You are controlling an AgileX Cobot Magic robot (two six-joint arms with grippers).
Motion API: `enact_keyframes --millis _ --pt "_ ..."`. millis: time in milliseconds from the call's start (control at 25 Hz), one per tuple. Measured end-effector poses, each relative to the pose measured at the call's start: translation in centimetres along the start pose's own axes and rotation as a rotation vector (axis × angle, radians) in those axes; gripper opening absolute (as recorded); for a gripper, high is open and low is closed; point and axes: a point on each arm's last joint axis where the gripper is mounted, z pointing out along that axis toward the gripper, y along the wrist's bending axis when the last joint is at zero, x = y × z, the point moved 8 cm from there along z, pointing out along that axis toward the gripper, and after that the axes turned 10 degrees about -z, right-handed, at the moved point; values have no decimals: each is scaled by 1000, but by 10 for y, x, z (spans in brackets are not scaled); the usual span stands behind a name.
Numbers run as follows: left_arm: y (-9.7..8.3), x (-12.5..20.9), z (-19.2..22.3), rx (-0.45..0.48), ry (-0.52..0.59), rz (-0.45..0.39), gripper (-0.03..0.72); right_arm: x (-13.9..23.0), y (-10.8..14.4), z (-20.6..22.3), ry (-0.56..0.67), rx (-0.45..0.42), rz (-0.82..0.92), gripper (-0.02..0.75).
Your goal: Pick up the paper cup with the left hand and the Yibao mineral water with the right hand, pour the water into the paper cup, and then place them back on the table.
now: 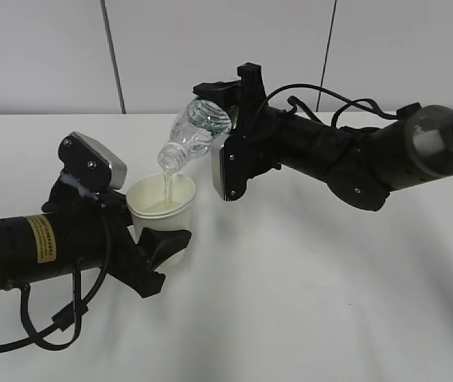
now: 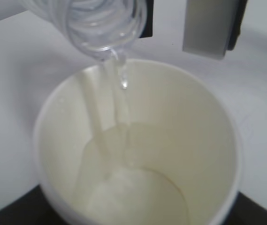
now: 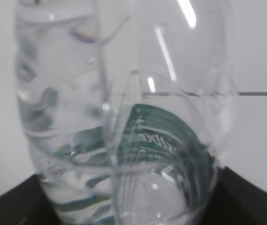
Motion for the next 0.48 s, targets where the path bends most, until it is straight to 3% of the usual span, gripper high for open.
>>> enact_keyframes --millis 480 --pt "0 0 0 0 1 0 413 0 0 0 0 0 1 470"
